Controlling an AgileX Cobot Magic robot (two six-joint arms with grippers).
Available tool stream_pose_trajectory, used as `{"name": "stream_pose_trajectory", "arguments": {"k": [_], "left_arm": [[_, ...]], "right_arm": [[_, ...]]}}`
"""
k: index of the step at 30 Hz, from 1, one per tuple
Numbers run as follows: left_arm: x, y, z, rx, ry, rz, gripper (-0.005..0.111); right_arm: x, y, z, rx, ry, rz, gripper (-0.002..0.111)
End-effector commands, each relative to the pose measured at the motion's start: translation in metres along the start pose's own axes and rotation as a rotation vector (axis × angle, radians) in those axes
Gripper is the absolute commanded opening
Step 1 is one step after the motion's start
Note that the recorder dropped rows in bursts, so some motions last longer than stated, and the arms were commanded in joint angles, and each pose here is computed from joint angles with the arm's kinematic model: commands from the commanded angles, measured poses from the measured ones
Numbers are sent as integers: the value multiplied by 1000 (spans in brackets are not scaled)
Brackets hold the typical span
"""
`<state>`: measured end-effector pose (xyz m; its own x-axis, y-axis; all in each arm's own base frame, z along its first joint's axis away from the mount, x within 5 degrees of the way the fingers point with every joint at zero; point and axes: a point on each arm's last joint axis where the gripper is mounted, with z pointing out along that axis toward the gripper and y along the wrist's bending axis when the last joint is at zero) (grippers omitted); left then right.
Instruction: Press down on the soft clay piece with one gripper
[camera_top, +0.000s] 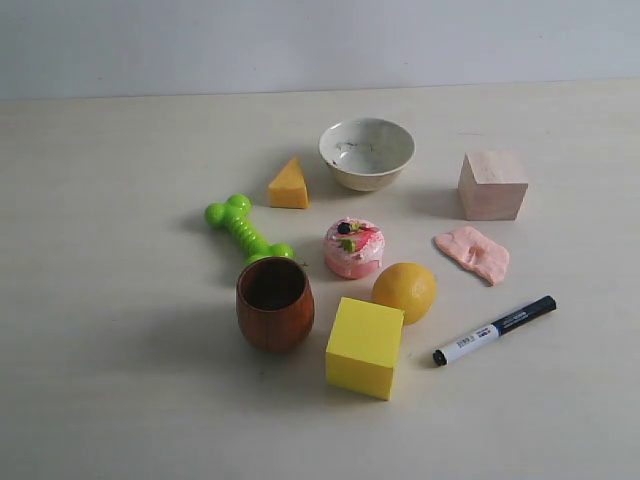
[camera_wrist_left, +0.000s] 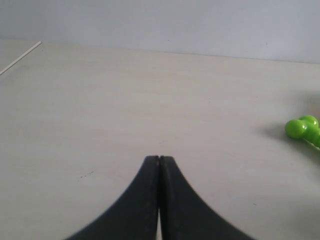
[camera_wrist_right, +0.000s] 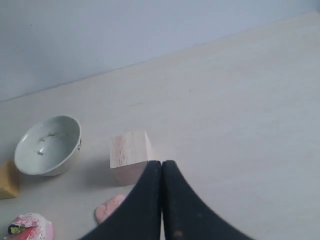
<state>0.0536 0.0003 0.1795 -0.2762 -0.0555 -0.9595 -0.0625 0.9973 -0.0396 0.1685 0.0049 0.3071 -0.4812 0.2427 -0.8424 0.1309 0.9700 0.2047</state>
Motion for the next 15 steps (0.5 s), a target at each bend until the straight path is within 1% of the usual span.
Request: {"name": "stream_pose_trajectory", "arguments": {"k": [1, 5, 8, 11, 12, 15], "left_arm": [[-2, 0, -1, 7, -17, -8, 0], [-2, 0, -1, 7, -17, -8, 0], [-2, 0, -1, 7, -17, -8, 0], [-2, 0, -1, 7, -17, -8, 0], [-2, 0, -1, 7, -17, -8, 0], [-2, 0, -1, 7, -17, -8, 0]], "right_arm": [[22, -9, -32, -62, -156, -72, 0], [41, -11, -53, -113, -255, -113, 0], [54, -14, -58, -116, -306, -156, 0], [68, -19, -52, -103, -301, -174, 0], [75, -20, -46, -97, -274, -171, 0], [89, -25, -36, -89, -269, -153, 0]]}}
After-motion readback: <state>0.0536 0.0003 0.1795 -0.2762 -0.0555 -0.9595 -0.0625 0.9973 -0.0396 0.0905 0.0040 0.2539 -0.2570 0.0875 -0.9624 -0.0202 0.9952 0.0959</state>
